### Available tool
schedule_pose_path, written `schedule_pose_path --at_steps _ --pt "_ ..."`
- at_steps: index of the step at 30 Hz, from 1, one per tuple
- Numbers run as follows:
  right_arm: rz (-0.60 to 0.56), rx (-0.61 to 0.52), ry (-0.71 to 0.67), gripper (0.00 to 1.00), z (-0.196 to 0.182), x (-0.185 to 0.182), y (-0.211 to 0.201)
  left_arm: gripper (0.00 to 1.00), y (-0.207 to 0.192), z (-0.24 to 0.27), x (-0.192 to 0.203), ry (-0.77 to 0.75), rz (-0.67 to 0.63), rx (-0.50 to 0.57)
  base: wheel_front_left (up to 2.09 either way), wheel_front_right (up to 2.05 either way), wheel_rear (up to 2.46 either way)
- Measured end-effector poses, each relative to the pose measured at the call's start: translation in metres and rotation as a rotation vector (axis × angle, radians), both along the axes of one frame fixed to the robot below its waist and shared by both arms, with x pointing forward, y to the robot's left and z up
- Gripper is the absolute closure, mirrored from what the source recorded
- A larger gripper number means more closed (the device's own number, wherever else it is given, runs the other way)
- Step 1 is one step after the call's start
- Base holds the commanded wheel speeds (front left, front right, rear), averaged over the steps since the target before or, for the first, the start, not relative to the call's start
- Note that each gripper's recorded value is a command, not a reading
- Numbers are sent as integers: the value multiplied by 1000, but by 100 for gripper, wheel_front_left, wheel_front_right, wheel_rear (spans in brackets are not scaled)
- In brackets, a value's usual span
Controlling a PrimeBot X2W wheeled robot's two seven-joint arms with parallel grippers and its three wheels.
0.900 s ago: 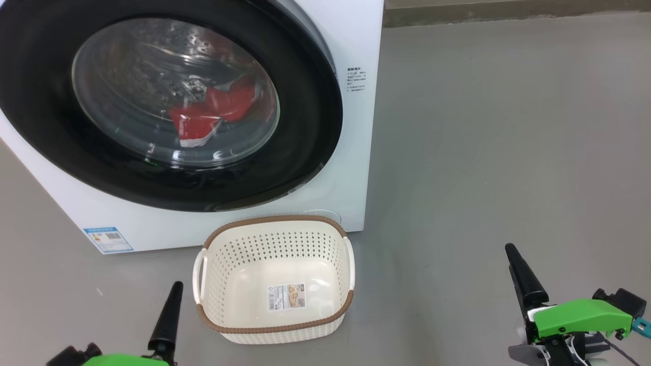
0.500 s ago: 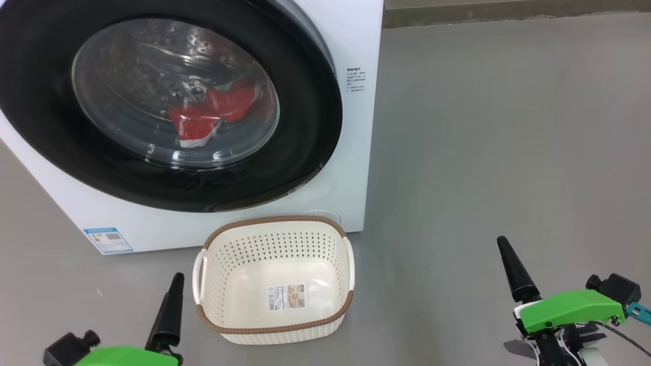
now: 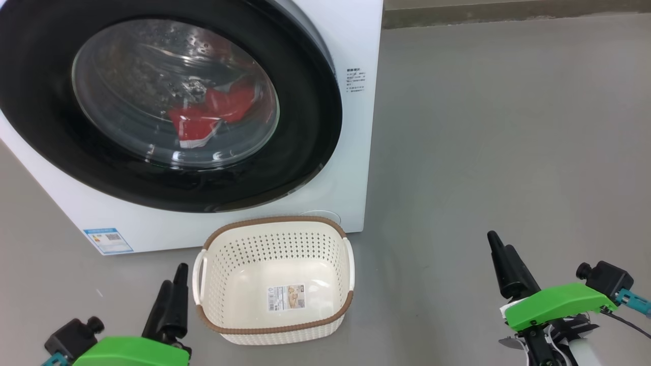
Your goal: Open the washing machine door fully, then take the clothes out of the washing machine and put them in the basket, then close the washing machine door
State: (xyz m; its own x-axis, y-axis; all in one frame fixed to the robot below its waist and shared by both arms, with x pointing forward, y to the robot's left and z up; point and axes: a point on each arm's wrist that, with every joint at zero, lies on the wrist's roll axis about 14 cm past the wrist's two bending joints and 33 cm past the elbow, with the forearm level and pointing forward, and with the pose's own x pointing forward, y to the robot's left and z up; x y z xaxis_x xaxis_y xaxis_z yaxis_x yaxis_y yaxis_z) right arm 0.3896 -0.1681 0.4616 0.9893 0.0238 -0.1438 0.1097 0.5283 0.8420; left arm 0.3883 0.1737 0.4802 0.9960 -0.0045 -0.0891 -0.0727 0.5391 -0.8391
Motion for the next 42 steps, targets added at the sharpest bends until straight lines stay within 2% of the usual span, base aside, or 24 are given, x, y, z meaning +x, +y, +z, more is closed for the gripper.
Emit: schedule_pose_path --at_steps 42 --pt "108 -503 -168 0 37 31 20 0 -17 39 29 -148 -34 493 0 0 0"
